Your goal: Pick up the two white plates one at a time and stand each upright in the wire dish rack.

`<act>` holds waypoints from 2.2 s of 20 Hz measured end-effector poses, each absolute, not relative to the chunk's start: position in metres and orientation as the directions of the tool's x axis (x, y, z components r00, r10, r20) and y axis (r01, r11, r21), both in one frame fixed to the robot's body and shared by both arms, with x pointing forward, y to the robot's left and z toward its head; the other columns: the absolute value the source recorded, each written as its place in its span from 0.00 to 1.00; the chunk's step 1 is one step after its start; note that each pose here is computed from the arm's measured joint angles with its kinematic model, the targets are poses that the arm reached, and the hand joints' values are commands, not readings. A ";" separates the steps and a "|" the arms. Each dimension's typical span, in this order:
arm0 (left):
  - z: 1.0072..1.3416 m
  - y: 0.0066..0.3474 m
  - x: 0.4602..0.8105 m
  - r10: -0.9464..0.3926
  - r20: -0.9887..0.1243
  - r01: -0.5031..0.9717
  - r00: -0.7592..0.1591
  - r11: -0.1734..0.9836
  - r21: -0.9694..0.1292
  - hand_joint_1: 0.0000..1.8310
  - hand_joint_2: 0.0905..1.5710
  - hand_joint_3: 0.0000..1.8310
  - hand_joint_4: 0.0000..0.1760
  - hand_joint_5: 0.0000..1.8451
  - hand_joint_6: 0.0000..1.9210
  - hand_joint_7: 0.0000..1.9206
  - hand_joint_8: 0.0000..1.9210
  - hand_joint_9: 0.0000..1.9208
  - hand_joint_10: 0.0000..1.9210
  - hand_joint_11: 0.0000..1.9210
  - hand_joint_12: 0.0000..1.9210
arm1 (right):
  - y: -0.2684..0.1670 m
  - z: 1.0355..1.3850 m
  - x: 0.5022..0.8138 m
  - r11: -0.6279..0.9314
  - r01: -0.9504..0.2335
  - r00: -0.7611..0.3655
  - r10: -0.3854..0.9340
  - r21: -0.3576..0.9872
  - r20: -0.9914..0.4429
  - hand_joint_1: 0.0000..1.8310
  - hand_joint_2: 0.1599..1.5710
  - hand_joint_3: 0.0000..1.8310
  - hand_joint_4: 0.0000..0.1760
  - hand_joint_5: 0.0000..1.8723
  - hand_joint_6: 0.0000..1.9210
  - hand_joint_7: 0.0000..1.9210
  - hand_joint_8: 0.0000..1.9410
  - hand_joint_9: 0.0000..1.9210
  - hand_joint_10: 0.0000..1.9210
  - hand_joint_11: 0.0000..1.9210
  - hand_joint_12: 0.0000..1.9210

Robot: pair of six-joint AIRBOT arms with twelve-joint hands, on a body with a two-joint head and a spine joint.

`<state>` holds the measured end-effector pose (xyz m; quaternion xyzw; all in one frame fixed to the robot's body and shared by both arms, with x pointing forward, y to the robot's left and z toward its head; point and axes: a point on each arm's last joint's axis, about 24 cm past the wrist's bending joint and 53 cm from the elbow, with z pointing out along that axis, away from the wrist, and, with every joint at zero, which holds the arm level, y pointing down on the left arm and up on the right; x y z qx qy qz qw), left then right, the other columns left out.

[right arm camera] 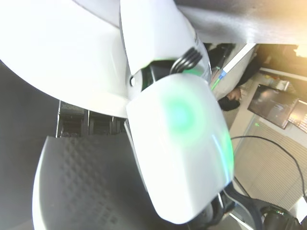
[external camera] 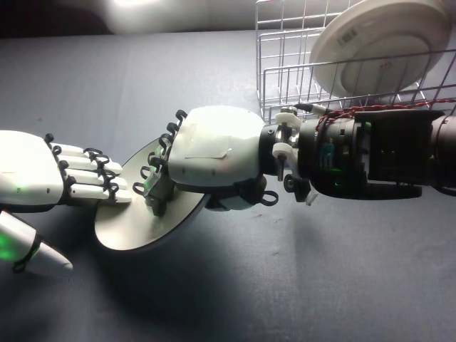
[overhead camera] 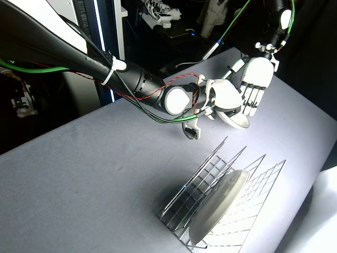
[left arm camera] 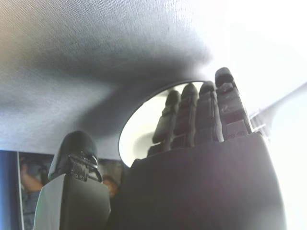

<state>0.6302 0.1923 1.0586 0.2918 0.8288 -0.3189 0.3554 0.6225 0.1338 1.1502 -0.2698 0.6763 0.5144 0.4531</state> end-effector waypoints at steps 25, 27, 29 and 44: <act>1.195 0.251 0.610 0.017 -0.844 0.670 -0.536 0.617 -0.413 0.00 0.72 0.00 0.00 0.06 0.00 0.03 0.00 0.02 0.00 0.01 0.03 | 0.044 1.274 0.597 0.268 -0.701 -0.550 0.386 0.661 -0.741 0.82 0.64 0.00 0.00 0.51 0.45 0.53 0.42 0.55 0.45 0.50 0.71; 1.194 0.249 0.612 0.036 -0.847 0.679 -0.531 0.616 -0.400 0.00 0.72 0.00 0.00 0.05 0.00 0.03 0.00 0.01 0.00 0.00 0.03 | 0.039 1.280 0.595 0.256 -0.683 -0.565 0.407 0.684 -0.717 0.82 0.63 0.00 0.00 0.53 0.42 0.54 0.40 0.57 0.43 0.51 0.70; 1.190 0.250 0.614 0.045 -0.842 0.675 -0.537 0.621 -0.397 0.00 0.72 0.00 0.00 0.05 0.00 0.03 0.00 0.01 0.00 0.00 0.04 | 0.035 1.284 0.597 0.232 -0.633 -0.604 0.450 0.739 -0.658 0.82 0.64 0.00 0.00 0.53 0.44 0.53 0.40 0.55 0.44 0.50 0.71; 1.189 0.261 0.625 0.035 -0.840 0.651 -0.542 0.650 -0.393 0.00 0.73 0.00 0.00 0.09 0.00 0.06 0.00 0.05 0.00 0.00 0.13 | -0.011 1.314 0.652 -0.048 -0.204 -0.692 0.714 0.978 -0.110 0.82 0.63 0.00 0.00 0.56 0.42 0.55 0.36 0.56 0.42 0.50 0.69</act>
